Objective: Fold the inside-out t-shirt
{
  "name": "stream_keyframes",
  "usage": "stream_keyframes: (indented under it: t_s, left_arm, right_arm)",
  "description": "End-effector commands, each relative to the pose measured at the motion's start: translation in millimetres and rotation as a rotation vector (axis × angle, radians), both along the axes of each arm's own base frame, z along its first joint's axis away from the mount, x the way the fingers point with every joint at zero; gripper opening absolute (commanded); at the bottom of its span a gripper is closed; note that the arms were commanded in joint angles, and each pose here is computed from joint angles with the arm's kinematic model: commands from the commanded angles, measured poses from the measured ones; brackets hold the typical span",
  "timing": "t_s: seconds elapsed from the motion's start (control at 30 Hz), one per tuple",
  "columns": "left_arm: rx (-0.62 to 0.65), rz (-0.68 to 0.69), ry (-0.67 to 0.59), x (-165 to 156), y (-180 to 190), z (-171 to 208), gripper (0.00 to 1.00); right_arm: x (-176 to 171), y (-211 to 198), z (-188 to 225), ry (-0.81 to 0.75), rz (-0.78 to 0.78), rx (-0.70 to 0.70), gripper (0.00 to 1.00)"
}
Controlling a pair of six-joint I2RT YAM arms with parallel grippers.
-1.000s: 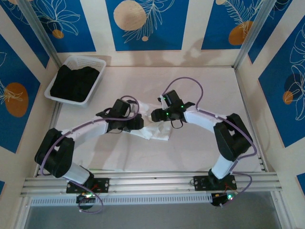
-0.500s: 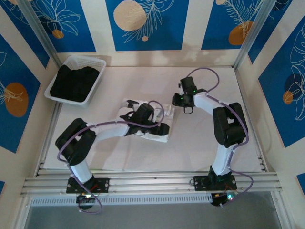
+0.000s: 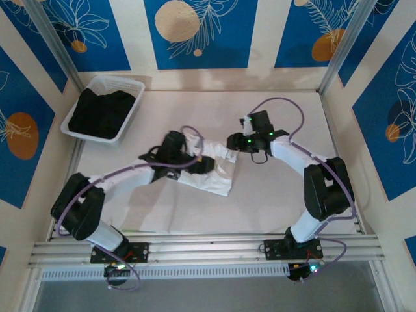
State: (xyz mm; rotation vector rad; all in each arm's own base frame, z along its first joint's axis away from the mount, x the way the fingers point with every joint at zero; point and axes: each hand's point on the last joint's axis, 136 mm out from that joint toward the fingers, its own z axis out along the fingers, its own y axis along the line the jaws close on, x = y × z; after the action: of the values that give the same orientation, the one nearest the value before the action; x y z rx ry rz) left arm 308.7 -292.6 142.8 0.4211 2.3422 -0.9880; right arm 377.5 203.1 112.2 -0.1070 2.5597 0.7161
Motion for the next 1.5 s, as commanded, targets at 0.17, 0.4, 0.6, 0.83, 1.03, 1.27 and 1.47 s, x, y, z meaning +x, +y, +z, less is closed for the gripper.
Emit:
stream_keyframes:
  t_s: [0.17, 0.4, 0.6, 0.83, 1.03, 1.27, 1.47]
  left_arm:
    - [0.109, 0.187, 0.066, 18, 61, -29, 0.79]
    - [0.150, 0.200, 0.099, 15, 69, -47, 0.79]
    - [0.189, 0.208, 0.092, 13, 76, -53, 0.79]
    - [0.223, 0.212, 0.079, 15, 80, -54, 0.79]
    - [0.231, 0.206, 0.080, 15, 81, -56, 0.79]
    - [0.246, 0.212, 0.078, 11, 85, -58, 0.79]
    - [0.255, 0.208, 0.081, 9, 87, -59, 0.79]
  right_arm:
    - [14, 28, -35, 0.099, 0.006, -0.013, 0.51]
    - [35, -9, -50, 0.082, -0.084, -0.188, 0.16]
    - [37, -63, -54, 0.101, -0.181, -0.291, 0.14]
    - [16, -15, -22, -0.006, -0.050, -0.234, 0.37]
    - [12, 20, -30, -0.073, -0.008, -0.417, 0.60]
    - [44, 15, -39, -0.133, -0.048, -0.653, 0.70]
    - [49, -9, -44, -0.121, -0.080, -0.780, 0.66]
